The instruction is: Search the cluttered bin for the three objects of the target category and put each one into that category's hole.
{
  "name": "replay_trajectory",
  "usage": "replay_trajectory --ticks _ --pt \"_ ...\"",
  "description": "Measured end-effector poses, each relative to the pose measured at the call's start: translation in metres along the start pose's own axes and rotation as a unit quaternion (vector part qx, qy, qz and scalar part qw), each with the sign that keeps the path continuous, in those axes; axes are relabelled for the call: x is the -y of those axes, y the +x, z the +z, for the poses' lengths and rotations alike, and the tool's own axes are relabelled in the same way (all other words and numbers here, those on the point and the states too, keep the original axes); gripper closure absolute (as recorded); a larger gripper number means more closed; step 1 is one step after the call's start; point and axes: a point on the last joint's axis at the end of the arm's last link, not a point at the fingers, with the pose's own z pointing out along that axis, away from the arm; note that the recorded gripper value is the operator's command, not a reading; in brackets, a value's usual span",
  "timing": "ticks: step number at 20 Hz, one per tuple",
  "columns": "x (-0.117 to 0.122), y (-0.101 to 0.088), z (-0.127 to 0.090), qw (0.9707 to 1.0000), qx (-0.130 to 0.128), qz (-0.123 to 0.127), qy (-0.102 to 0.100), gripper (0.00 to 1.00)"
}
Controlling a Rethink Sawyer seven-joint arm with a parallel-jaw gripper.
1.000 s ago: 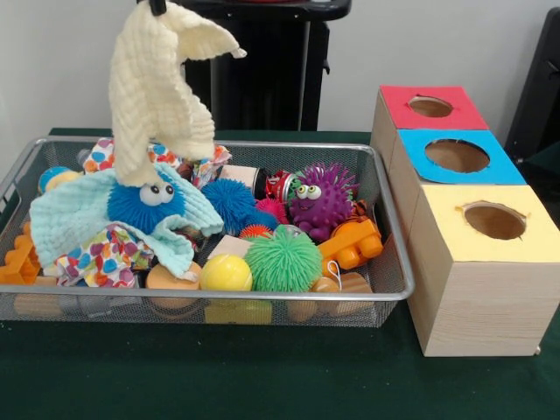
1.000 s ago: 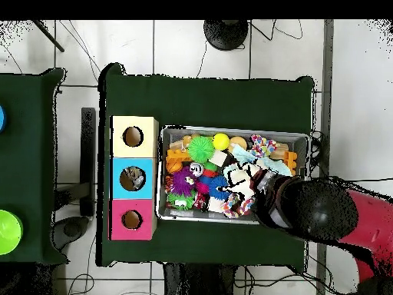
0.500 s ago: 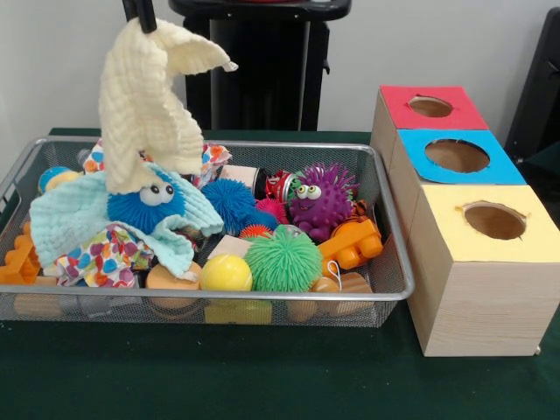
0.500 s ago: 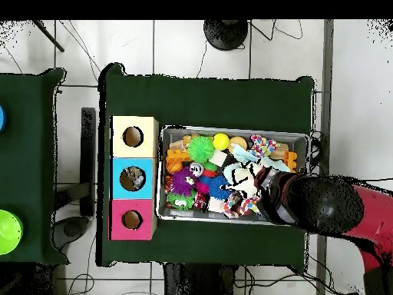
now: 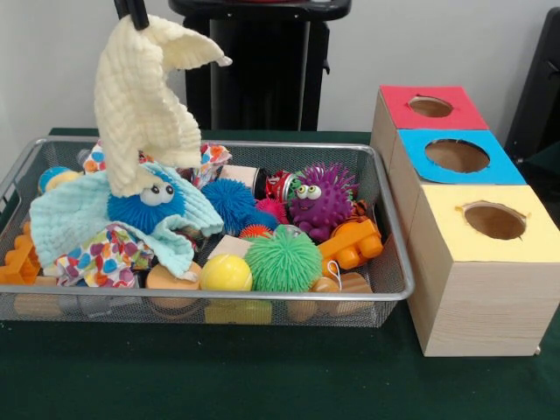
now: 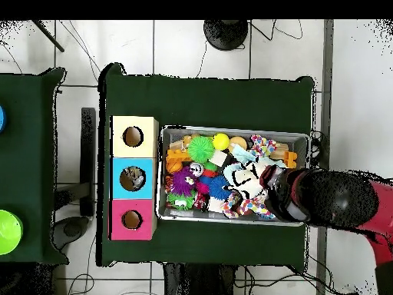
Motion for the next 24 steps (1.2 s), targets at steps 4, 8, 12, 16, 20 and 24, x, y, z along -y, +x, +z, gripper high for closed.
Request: replay_trajectory --ticks 4,8,12,16,20,24 --pt "0.01 -0.007 -0.011 0.9997 -0.009 -0.019 0.011 1.0" --pt "0.014 -0.016 -0.017 0.9992 -0.006 -0.034 0.021 1.0" --pt "0.014 -0.024 -0.021 0.9989 0.002 -0.041 0.022 1.0" --pt "0.012 -0.03 -0.026 0.9988 0.01 -0.044 0.022 0.0" --pt "0.009 -0.032 -0.028 0.9986 0.014 -0.047 0.021 0.0" --pt "0.006 -0.033 -0.029 0.9983 0.016 -0.051 0.021 0.0"
